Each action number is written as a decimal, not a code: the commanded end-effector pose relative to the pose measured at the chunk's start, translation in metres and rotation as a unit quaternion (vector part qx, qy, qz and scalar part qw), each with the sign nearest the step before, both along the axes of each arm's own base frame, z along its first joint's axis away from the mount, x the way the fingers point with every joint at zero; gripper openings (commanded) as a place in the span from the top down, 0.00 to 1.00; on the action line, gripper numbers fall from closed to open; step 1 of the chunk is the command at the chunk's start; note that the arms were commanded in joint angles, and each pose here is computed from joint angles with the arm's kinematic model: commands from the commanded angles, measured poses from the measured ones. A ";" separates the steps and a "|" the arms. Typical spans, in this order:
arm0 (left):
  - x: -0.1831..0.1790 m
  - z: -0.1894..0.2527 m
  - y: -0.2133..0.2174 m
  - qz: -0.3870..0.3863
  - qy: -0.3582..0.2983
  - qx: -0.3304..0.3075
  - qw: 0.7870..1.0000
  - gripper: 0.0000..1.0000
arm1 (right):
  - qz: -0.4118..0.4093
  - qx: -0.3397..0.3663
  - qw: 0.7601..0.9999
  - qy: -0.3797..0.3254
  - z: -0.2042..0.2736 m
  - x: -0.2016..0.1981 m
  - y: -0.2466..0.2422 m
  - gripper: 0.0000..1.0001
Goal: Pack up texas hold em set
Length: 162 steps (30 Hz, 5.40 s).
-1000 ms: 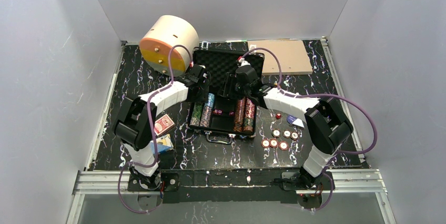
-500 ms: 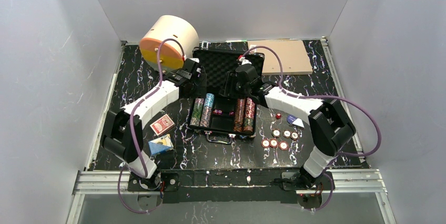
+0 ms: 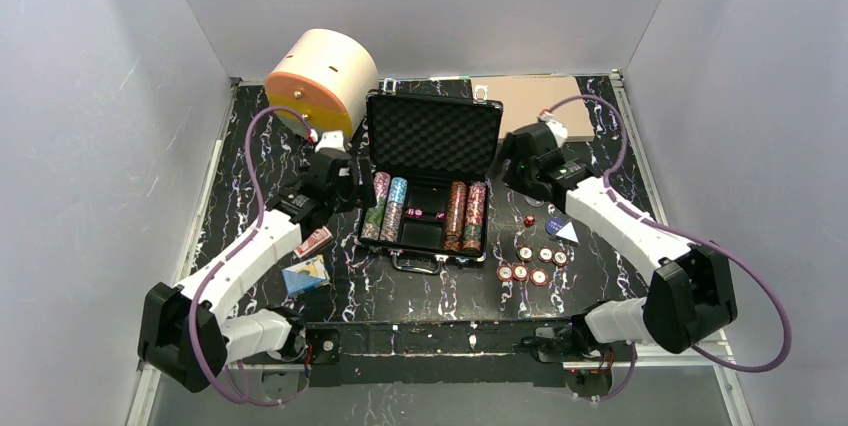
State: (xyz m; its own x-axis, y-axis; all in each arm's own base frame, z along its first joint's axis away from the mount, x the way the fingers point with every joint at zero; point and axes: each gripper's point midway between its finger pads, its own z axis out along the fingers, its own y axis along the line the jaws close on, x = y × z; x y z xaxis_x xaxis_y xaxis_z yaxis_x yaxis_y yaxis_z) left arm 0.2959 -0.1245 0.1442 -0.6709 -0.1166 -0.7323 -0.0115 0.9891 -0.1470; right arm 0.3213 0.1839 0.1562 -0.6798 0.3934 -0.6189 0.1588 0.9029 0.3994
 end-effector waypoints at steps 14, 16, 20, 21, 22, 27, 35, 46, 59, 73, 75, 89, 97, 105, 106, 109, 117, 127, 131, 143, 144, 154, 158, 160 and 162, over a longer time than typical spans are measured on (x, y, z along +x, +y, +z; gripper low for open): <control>-0.001 -0.067 -0.027 -0.022 0.057 -0.175 0.983 0.02 | 0.013 0.045 0.976 0.212 -0.102 -0.040 -0.029 0.52; -0.002 -0.071 -0.034 -0.032 0.062 -0.197 0.978 0.02 | 0.011 0.040 0.973 0.228 -0.108 -0.037 -0.029 0.55; -0.002 -0.083 -0.036 -0.028 0.073 -0.217 0.973 0.02 | 0.012 0.038 0.969 0.242 -0.114 -0.030 -0.025 0.56; -0.002 -0.084 -0.037 -0.030 0.075 -0.224 0.971 0.02 | 0.015 0.040 0.969 0.243 -0.115 -0.028 -0.023 0.56; -0.002 -0.084 -0.040 -0.036 0.075 -0.232 0.969 0.02 | 0.020 0.044 0.968 0.245 -0.117 -0.026 -0.020 0.56; -0.002 -0.081 -0.057 -0.068 0.077 -0.273 0.957 0.02 | 0.074 0.082 0.966 0.232 -0.116 -0.018 0.002 0.56; 0.001 -0.060 -0.092 -0.135 0.062 -0.328 0.933 0.02 | 0.159 0.133 0.963 0.175 -0.098 0.010 0.035 0.56; 0.032 -0.048 -0.113 -0.152 0.041 -0.331 0.930 0.02 | 0.187 0.152 0.963 0.120 -0.082 0.058 0.061 0.57; 0.028 -0.040 0.030 0.076 0.004 -0.019 0.997 0.02 | -0.031 -0.029 0.989 0.142 -0.052 0.032 -0.029 0.51; 0.039 0.029 0.003 -0.011 -0.073 -0.061 0.995 0.02 | 0.244 0.105 0.959 0.094 -0.027 0.011 0.154 0.40; 0.039 0.028 0.000 -0.021 -0.066 -0.063 0.996 0.02 | 0.253 0.110 0.955 0.106 -0.036 0.012 0.162 0.45; 0.035 0.021 0.000 -0.028 -0.058 -0.059 0.996 0.02 | 0.273 0.084 0.945 0.162 -0.079 0.005 0.188 0.73; 0.033 0.018 0.001 -0.027 -0.057 -0.058 0.996 0.02 | 0.279 0.082 0.940 0.179 -0.093 0.002 0.191 0.79; 0.033 0.016 0.001 -0.027 -0.055 -0.056 0.997 0.02 | 0.294 0.084 0.936 0.175 -0.096 -0.001 0.197 0.75; 0.033 0.016 0.001 -0.027 -0.055 -0.056 0.997 0.02 | 0.300 0.089 0.936 0.164 -0.092 0.000 0.200 0.74; 0.033 0.017 0.001 -0.027 -0.055 -0.056 0.997 0.02 | 0.301 0.094 0.938 0.148 -0.083 0.003 0.202 0.73; 0.035 0.021 0.001 -0.027 -0.059 -0.055 0.996 0.02 | 0.258 0.075 0.959 0.093 -0.042 0.011 0.181 0.71; 0.036 0.030 0.002 -0.021 -0.069 -0.060 0.996 0.02 | 0.076 -0.056 0.995 0.043 0.007 0.005 0.060 0.50; 0.035 0.033 0.002 -0.020 -0.071 -0.064 0.995 0.02 | -0.022 -0.137 0.989 0.051 -0.002 -0.017 -0.018 0.31; 0.031 0.032 0.000 -0.022 -0.069 -0.071 0.995 0.02 | -0.022 -0.151 0.969 0.196 -0.079 -0.062 -0.078 0.42; 0.030 0.032 0.000 -0.022 -0.069 -0.071 0.995 0.02 | -0.039 -0.150 0.964 0.214 -0.085 -0.061 -0.084 0.42; 0.028 0.032 -0.001 -0.023 -0.070 -0.072 0.995 0.02 | -0.177 -0.040 0.954 0.237 -0.103 -0.031 -0.077 0.34; 0.027 0.033 0.001 -0.022 -0.073 -0.069 0.995 0.02 | -0.212 -0.028 0.945 0.246 -0.110 -0.026 -0.077 0.43; 0.026 0.035 0.005 -0.018 -0.077 -0.062 0.995 0.02 | -0.233 -0.044 0.939 0.250 -0.113 -0.027 -0.085 0.49; 0.026 0.037 0.010 -0.012 -0.081 -0.050 0.995 0.02 | -0.247 -0.056 0.935 0.248 -0.115 -0.027 -0.092 0.50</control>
